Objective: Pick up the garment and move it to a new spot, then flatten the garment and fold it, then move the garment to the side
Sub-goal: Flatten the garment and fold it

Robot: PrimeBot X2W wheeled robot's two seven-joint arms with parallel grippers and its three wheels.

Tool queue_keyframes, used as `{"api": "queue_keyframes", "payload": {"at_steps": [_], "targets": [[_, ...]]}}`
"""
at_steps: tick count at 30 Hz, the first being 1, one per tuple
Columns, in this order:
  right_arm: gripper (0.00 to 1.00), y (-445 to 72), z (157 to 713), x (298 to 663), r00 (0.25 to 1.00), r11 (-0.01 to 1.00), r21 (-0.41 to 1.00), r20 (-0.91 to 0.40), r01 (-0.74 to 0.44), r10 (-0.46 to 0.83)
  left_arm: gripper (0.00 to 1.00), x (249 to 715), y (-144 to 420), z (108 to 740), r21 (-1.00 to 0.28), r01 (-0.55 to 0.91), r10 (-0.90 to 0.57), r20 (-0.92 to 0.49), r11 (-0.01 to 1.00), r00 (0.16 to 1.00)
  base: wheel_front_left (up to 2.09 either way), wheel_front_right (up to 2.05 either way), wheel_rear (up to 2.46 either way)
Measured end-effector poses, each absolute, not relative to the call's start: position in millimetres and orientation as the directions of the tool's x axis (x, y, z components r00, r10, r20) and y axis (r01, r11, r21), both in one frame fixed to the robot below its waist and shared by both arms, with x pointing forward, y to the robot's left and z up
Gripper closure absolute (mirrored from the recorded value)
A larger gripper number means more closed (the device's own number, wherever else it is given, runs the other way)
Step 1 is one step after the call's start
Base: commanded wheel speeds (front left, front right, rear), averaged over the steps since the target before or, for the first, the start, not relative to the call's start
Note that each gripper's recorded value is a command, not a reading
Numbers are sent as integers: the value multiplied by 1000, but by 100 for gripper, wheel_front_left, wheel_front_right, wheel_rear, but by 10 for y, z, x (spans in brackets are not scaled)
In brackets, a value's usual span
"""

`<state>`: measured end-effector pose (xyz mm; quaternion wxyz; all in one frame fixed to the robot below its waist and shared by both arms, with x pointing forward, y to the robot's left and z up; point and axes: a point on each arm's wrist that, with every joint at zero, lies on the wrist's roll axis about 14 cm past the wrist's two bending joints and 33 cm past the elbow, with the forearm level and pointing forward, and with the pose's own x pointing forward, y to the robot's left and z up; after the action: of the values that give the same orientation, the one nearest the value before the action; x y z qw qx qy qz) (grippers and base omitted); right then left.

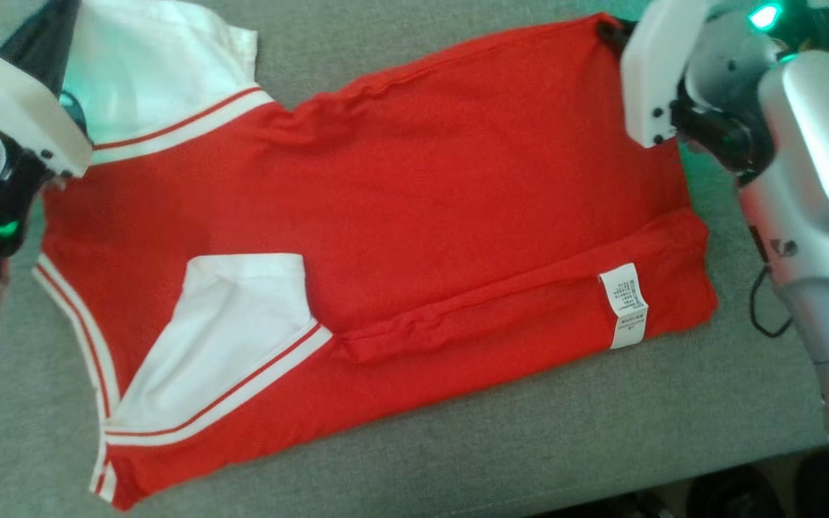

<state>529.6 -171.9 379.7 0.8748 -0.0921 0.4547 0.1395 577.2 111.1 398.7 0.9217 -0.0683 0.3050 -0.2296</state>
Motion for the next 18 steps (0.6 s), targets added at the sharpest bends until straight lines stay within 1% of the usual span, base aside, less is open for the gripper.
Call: {"api": "queue_keyframes", "payload": {"at_steps": [3, 5, 8, 13, 18], "targets": [[100, -1766, 3913, 5327, 596, 952, -36, -786, -305, 162, 100, 5814, 1122, 4282, -291, 361, -455, -398, 886, 797, 0, 0, 0], [100, -1769, 3966, 5311, 618, 955, -31, -769, -297, 167, 100, 5741, 1146, 4395, -313, 350, -447, -334, 883, 830, 0, 0, 0], [100, -1722, 4007, 5236, 634, 954, -24, -752, -299, 180, 100, 5523, 1139, 4488, -393, 328, -447, -263, 859, 855, 0, 0, 0], [100, -1709, 4064, 5079, 665, 953, -28, -722, -303, 190, 100, 5084, 1080, 4761, -466, 345, -454, -142, 815, 879, 0, 0, 0], [100, -1649, 4154, 4925, 698, 951, -17, -683, -310, 215, 100, 4556, 1060, 4930, -541, 340, -449, -79, 769, 890, 0, 0, 0]]}}
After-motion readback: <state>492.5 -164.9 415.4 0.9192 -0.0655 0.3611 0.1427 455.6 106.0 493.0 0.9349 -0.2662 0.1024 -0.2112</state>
